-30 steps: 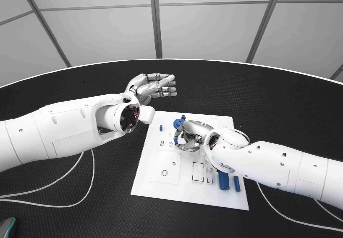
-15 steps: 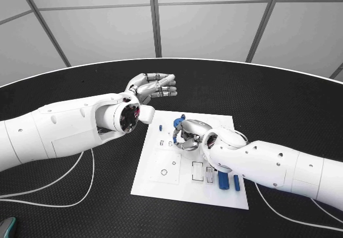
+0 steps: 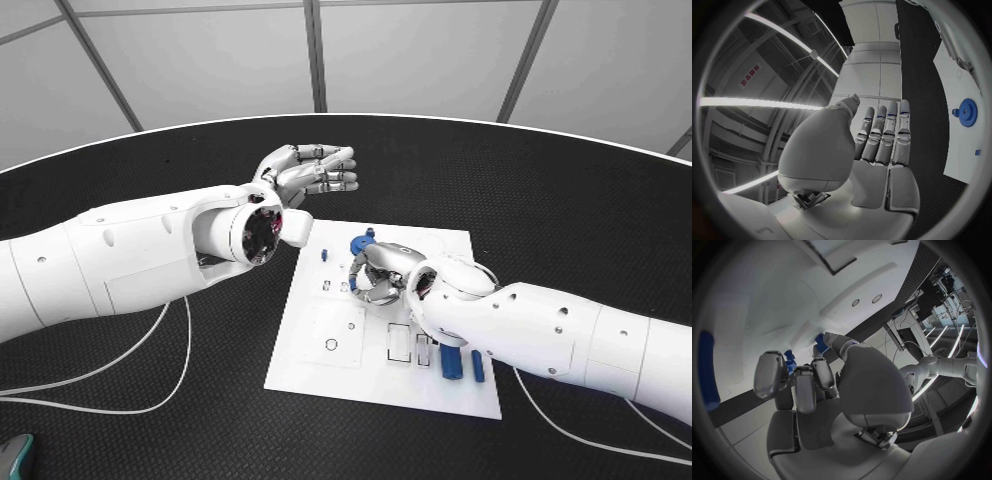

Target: Assemble the parts on the task board

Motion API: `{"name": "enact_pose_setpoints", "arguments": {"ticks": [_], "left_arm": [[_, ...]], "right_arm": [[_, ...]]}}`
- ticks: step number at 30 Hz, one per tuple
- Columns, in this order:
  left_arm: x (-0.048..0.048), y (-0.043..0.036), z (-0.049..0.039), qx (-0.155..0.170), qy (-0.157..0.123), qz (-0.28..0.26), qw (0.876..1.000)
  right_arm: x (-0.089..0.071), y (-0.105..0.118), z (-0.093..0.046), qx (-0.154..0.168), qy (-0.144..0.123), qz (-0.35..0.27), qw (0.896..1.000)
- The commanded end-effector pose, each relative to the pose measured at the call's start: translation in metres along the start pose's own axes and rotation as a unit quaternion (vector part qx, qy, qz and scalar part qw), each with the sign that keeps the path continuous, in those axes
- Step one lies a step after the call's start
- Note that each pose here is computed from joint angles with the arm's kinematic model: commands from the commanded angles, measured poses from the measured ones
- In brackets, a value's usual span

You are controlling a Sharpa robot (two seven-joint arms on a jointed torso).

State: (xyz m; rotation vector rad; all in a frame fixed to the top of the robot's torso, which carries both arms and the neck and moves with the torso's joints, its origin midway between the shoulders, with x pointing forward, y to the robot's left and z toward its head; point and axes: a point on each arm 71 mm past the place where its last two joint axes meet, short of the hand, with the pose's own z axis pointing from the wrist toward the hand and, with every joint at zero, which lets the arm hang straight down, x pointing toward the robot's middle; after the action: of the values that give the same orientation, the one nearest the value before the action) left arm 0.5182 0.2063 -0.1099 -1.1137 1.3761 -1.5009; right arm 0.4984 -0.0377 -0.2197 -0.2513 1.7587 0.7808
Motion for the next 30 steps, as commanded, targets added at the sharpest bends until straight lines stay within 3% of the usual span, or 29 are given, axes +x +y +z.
{"name": "enact_pose_setpoints", "arguments": {"ticks": [1, 30], "left_arm": [[0.0001, 0.0000, 0.0000, 0.000, 0.000, 0.000, 1.000], [-0.0004, 0.0002, -0.0002, -0.002, 0.001, 0.000, 1.000]], "right_arm": [[0.0007, -0.0008, 0.0005, 0.002, 0.002, 0.000, 1.000], [0.0018, -0.0023, 0.0006, 0.006, 0.002, 0.000, 1.000]]}}
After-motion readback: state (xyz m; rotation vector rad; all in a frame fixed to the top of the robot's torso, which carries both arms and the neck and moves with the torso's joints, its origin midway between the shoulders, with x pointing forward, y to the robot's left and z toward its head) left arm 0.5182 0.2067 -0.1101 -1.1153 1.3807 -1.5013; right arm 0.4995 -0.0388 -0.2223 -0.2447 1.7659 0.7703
